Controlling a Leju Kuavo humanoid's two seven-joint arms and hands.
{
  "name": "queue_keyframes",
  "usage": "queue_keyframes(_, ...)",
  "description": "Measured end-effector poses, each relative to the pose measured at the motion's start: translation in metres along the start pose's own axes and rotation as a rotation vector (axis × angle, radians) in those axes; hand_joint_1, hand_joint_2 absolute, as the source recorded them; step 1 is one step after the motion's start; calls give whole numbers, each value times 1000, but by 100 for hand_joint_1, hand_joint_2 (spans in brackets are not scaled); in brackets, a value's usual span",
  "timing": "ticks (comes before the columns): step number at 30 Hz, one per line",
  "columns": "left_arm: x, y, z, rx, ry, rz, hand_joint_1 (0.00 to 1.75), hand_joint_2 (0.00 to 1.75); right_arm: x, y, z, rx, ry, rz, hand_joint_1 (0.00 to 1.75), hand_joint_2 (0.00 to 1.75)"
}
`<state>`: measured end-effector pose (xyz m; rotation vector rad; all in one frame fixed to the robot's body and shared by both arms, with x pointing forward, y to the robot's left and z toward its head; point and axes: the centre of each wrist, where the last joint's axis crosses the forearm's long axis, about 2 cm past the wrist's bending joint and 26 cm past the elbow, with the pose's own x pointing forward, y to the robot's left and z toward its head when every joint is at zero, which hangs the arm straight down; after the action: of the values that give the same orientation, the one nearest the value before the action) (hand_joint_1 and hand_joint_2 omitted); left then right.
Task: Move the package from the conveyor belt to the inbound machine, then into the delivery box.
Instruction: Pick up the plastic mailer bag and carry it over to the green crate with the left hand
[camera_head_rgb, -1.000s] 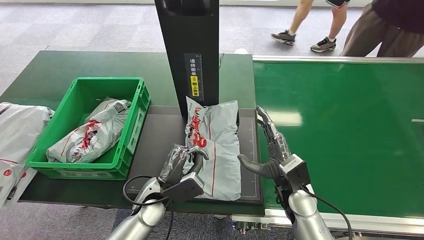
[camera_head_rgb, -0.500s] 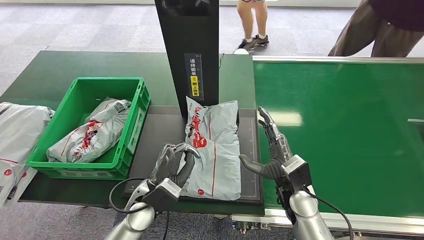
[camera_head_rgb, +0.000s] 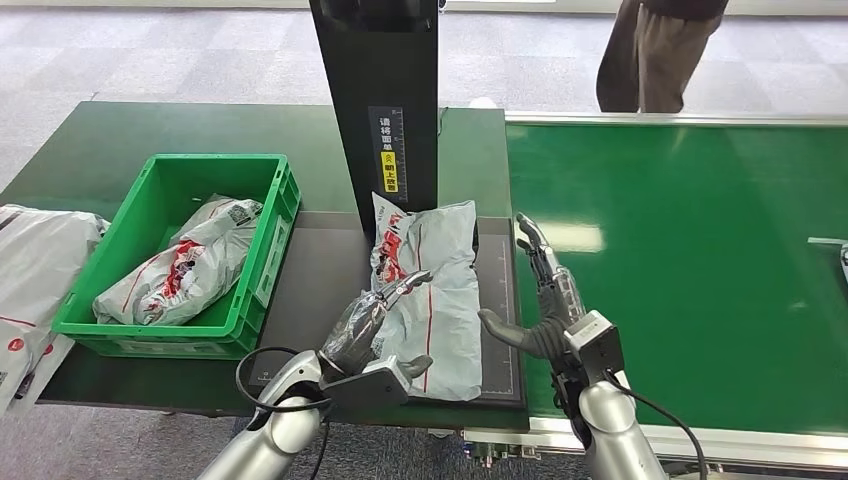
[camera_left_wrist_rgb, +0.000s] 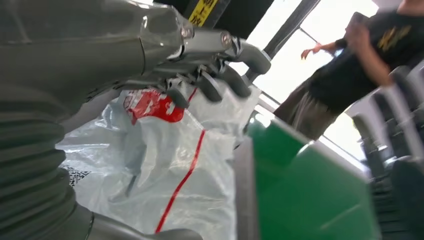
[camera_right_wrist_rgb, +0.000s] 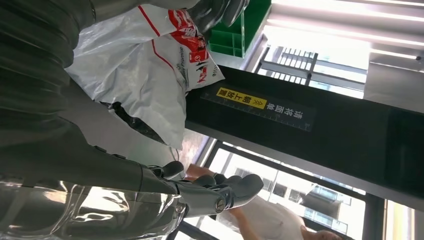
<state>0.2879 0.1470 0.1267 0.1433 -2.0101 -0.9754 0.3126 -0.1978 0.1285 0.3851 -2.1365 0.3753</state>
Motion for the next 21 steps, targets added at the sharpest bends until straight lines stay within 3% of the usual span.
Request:
queue_keyframes(5, -3, -5, -10, -63, 51, -98, 0, 175, -1, -1, -1, 4, 3, 5, 0, 175)
queue_keyframes(12, -10, -15, -17, -191, 203, -246, 0, 175, -2, -1, -5, 7, 3, 6, 0, 175)
queue_keyframes(13, -11, -16, -19, -203, 218, -258, 9, 175, -2, -1, -5, 7, 3, 6, 0, 175)
queue_keyframes(14, -12, -17, -20, -215, 230, -266, 38, 175, -2, -1, -6, 7, 4, 5, 0, 175)
queue_keyframes(16, -14, -18, -22, -245, 254, -280, 125, 175, -3, -1, -7, 7, 6, 5, 0, 175)
queue_keyframes(17, -15, -19, -23, -259, 264, -285, 160, 175, -3, -1, -7, 6, 7, 5, 0, 175)
queue_keyframes(18, -16, -20, -24, -272, 273, -289, 175, 175, -3, -1, -7, 6, 8, 5, 0, 175)
queue_keyframes(21, -17, -21, -26, -302, 289, -300, 175, 175, -3, 0, -7, 6, 13, 6, 0, 175)
